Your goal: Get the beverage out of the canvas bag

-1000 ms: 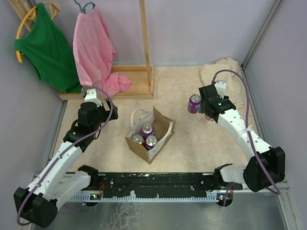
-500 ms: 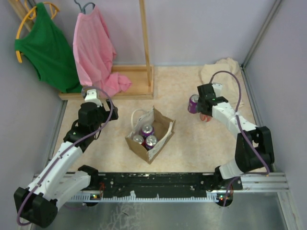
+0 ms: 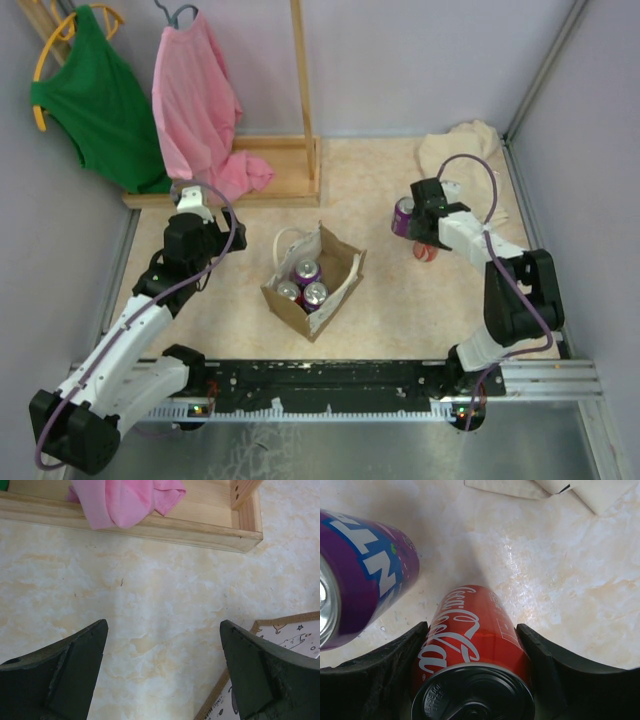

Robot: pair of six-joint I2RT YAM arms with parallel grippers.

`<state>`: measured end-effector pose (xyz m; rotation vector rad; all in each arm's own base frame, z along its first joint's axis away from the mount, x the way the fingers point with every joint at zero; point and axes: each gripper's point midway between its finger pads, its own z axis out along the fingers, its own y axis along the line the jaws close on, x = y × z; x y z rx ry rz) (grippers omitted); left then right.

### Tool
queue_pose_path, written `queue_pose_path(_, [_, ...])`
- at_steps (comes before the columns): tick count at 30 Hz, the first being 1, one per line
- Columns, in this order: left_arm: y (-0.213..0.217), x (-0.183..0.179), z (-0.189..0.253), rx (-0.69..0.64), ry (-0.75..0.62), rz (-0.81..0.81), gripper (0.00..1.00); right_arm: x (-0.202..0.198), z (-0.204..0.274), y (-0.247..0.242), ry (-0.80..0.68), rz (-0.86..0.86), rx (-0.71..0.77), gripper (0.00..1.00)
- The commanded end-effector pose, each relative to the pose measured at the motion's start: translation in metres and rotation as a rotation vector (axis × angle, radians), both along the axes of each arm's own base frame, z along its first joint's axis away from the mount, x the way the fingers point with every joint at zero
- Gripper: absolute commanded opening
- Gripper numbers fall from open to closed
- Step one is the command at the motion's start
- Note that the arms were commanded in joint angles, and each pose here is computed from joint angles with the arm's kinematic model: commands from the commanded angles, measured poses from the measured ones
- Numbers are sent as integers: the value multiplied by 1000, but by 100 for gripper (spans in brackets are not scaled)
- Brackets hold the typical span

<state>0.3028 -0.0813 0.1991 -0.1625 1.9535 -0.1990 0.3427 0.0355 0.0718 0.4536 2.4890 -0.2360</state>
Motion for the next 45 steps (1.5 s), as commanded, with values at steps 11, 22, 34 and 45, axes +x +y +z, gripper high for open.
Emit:
queue_pose_path(11, [0,-2,-2,-2,9,2,100,6,0,-3,-60,-27,16,73])
queue_pose_path(22, [1,-3,-1,-4,5,3,100,8,30,-5,-121,-2,-7,99])
queue_pose_path(34, [0,-4,-2,-10,7,1,100,-25,180,28,-376,126,-71,99])
queue_pose_path(45, [-3,-2,-3,-17,5,-8,100,-62,265,176,-579,639,159,85])
